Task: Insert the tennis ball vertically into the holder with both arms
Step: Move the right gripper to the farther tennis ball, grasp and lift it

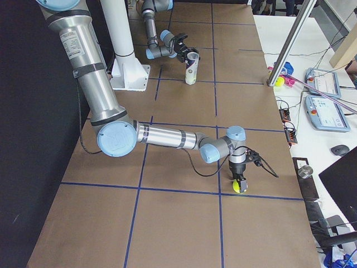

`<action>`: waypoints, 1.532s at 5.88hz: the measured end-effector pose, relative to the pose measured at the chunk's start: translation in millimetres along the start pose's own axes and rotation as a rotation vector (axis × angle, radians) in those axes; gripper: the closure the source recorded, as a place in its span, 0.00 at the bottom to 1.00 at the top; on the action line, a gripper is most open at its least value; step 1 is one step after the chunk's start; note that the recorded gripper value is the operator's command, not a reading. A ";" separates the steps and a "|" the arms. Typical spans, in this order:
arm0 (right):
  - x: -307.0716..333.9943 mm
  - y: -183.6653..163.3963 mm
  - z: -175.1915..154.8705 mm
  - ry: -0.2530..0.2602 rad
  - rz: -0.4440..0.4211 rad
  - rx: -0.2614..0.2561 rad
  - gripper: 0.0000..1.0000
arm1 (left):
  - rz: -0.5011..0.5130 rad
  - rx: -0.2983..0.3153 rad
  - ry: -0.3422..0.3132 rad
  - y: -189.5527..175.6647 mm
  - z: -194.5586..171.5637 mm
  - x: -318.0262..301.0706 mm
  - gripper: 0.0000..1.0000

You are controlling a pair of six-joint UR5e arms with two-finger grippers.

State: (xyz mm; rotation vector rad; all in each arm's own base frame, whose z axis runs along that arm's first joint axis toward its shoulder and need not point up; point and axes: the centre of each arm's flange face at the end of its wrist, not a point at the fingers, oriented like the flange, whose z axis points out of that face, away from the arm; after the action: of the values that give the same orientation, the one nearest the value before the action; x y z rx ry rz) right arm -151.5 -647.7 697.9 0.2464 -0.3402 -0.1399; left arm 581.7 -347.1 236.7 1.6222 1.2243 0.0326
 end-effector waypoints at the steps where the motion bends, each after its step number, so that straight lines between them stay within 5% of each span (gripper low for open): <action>1: -1.2 0.2 2.7 0.008 -0.016 -0.002 0.59 | 0.000 0.000 0.000 -0.3 0.0 -0.3 0.13; 2: 1.0 -2.1 1.2 0.013 -0.034 0.002 0.97 | 0.000 0.001 -0.001 -0.5 0.1 -0.5 0.13; 3: 2.1 -14.7 -12.3 0.011 -0.057 0.028 1.00 | 0.000 0.001 0.000 -0.5 0.0 -0.5 0.13; 5: -20.0 -55.3 -99.3 -0.039 -0.078 0.129 1.00 | 0.000 0.002 0.000 -1.1 0.2 -0.5 0.13; 6: -54.9 -62.8 -179.9 -0.120 -0.028 0.134 1.00 | -0.001 0.002 0.000 -1.1 0.3 0.4 0.13; 7: -113.5 -49.7 -272.5 -0.252 0.051 0.120 1.00 | -0.001 0.002 0.000 -1.1 0.3 0.4 0.13; 9: -272.5 22.2 -425.4 -0.516 0.230 0.053 1.00 | -0.001 0.002 0.000 -0.8 0.3 0.3 0.13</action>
State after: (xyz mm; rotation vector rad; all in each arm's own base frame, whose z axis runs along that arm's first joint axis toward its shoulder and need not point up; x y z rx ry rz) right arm -256.5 -486.8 230.1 0.2197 -0.8817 0.0360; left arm 581.4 -347.2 235.8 1.6231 1.2256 0.0314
